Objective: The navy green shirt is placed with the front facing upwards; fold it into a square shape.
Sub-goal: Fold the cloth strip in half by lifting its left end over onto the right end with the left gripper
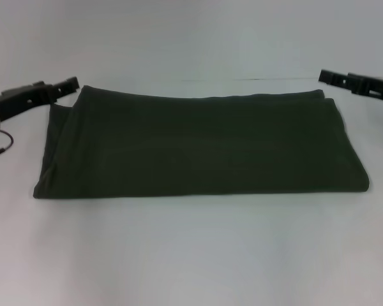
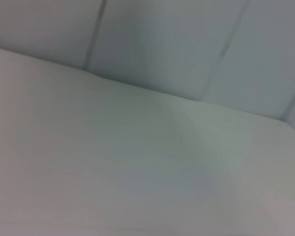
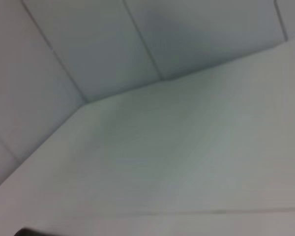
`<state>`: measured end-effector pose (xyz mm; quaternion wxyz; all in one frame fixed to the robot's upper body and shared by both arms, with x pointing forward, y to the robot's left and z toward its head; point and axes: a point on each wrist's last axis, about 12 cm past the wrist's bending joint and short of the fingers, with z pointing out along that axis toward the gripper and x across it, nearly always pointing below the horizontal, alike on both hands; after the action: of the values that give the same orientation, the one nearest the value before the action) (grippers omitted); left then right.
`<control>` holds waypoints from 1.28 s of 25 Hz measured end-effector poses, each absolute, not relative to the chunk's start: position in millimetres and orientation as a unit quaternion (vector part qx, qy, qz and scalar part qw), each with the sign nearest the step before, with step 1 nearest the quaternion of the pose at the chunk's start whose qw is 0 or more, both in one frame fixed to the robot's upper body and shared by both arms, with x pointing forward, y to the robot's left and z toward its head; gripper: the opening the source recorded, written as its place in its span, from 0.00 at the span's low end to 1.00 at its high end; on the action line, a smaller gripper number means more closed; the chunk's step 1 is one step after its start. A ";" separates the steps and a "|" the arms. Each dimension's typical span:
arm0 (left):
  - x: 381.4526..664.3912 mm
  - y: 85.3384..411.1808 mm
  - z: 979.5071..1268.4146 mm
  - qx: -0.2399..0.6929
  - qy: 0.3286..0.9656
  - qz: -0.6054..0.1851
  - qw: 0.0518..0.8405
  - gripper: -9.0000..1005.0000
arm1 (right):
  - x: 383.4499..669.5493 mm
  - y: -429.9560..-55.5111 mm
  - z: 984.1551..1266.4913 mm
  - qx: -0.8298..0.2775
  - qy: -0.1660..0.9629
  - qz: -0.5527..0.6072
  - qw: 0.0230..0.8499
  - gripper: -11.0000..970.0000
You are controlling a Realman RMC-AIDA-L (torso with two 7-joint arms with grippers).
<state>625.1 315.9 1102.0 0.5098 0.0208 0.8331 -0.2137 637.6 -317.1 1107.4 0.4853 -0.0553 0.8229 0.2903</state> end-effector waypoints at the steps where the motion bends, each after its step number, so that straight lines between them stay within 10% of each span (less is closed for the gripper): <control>1: 620.6 315.1 1101.5 0.025 0.832 -0.228 0.505 0.82 | 634.0 -319.4 1107.9 -0.058 0.826 0.298 0.475 0.90; 32: 529.8 355.4 1061.7 -0.026 0.877 -0.272 0.395 0.85 | 578.5 -366.4 1087.8 0.008 0.870 0.345 0.353 0.91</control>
<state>529.8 355.4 1061.7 0.3952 -0.0263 0.8769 -0.2722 578.5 -366.4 1087.8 0.3529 0.0082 0.8699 0.3446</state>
